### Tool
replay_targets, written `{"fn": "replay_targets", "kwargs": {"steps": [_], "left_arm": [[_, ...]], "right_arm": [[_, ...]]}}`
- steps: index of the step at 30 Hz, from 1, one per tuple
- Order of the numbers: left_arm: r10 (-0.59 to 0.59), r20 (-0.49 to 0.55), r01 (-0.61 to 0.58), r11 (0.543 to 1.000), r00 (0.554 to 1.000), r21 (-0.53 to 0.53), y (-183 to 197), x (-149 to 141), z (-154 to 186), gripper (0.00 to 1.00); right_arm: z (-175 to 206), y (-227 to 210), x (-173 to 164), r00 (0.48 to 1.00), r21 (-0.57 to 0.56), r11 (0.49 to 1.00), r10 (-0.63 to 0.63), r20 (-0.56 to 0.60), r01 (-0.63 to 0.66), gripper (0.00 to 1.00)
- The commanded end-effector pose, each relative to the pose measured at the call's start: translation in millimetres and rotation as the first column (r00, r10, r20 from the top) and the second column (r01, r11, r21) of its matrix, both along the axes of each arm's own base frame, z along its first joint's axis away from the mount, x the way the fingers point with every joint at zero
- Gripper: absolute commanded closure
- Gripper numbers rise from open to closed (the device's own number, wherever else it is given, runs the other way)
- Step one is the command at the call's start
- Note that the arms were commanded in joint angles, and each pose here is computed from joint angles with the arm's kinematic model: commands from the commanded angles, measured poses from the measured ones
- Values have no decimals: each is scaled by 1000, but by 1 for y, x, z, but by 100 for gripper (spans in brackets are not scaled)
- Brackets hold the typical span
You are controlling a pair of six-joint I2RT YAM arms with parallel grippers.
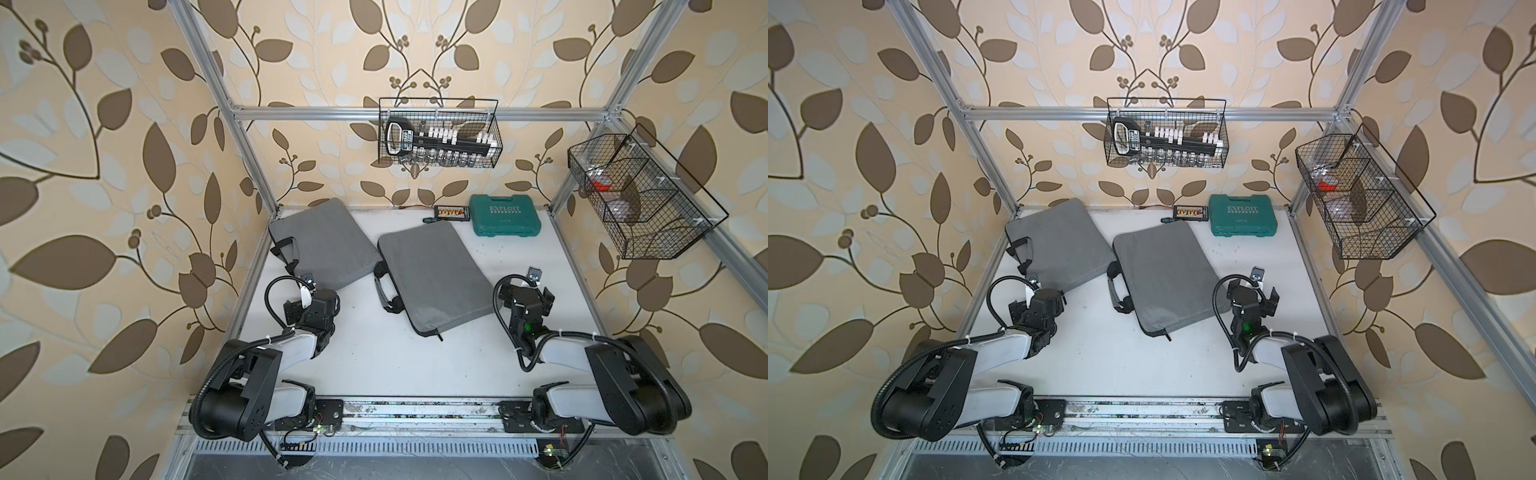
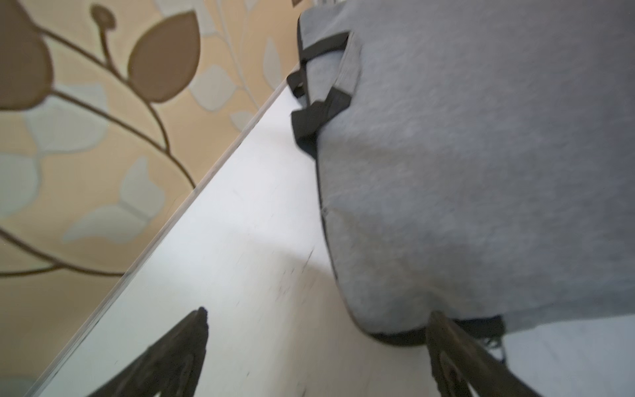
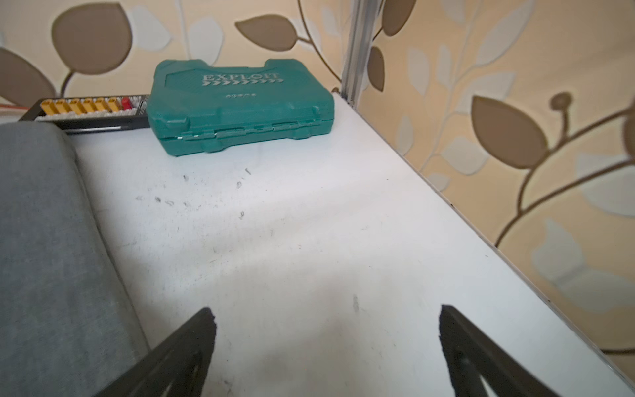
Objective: Put the mouse into the laptop bag
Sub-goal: Reset both arms
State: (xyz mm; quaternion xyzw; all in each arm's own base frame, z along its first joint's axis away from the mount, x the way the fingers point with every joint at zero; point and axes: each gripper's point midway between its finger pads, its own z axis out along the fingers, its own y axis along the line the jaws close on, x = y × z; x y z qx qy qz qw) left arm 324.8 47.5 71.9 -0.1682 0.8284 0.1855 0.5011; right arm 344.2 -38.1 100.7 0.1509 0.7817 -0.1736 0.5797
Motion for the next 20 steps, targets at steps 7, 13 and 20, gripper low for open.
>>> {"fn": "replay_targets", "kwargs": {"steps": [7,13,20], "left_arm": [[-268,96,279,952,959,-127,-26,53,3,1],[-264,99,275,953,960,-126,-27,55,8,1],[-260,89,270,954,962,-132,-26,55,7,1]], "right_arm": [[20,0,14,974,65,985,149,170,-161,0],[21,-4,17,973,75,984,147,178,-163,0],[20,-3,17,973,79,983,152,174,-167,0]]}}
